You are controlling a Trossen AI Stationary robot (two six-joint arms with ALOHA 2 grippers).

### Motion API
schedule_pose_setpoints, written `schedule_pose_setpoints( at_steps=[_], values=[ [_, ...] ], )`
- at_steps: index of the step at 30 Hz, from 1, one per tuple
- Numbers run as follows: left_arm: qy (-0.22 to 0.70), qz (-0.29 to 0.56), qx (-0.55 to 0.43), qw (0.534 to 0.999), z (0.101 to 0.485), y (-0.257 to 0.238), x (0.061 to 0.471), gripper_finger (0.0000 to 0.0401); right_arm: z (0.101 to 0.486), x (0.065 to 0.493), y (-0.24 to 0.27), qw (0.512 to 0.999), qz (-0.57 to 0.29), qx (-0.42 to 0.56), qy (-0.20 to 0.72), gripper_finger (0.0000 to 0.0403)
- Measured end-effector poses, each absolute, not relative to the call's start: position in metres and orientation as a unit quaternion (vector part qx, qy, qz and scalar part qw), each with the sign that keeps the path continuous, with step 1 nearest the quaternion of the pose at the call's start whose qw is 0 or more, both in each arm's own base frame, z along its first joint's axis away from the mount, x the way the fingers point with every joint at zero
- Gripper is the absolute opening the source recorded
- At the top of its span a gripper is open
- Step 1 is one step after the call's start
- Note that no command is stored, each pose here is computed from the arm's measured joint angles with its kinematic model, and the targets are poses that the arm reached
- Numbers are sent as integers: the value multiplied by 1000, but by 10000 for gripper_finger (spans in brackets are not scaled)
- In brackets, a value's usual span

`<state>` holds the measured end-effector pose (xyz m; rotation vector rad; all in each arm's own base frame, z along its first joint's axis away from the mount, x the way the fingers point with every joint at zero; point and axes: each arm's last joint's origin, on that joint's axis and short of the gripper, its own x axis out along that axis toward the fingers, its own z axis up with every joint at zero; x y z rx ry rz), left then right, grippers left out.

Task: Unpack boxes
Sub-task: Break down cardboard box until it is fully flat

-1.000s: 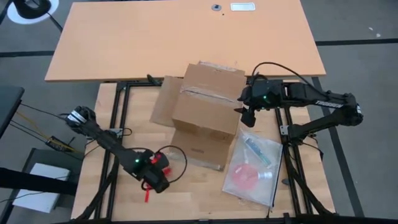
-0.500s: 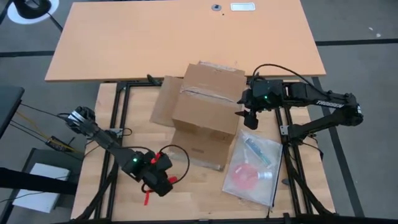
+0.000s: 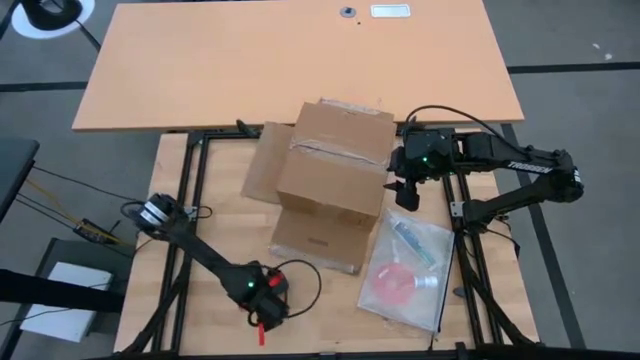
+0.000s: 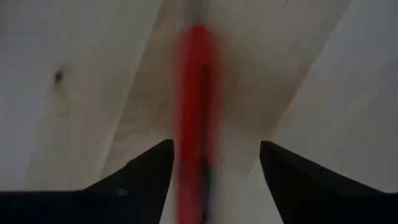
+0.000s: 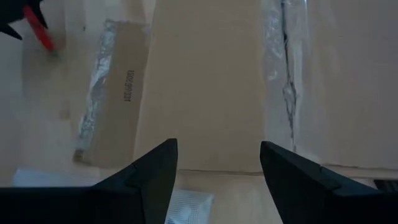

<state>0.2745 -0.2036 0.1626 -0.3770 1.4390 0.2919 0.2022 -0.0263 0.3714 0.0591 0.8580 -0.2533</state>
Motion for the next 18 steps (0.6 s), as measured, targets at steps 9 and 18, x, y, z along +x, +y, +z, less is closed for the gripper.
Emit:
schedule_pose_setpoints(
  at_steps=[9, 18],
  values=[
    [677, 153, -82, 715, 170, -193, 249, 256, 372, 202, -26, 901, -131, 47, 411, 233],
    [692, 139, -89, 703, 169, -181, 231, 249, 371, 203, -26, 899, -139, 87, 407, 233]
  ],
)
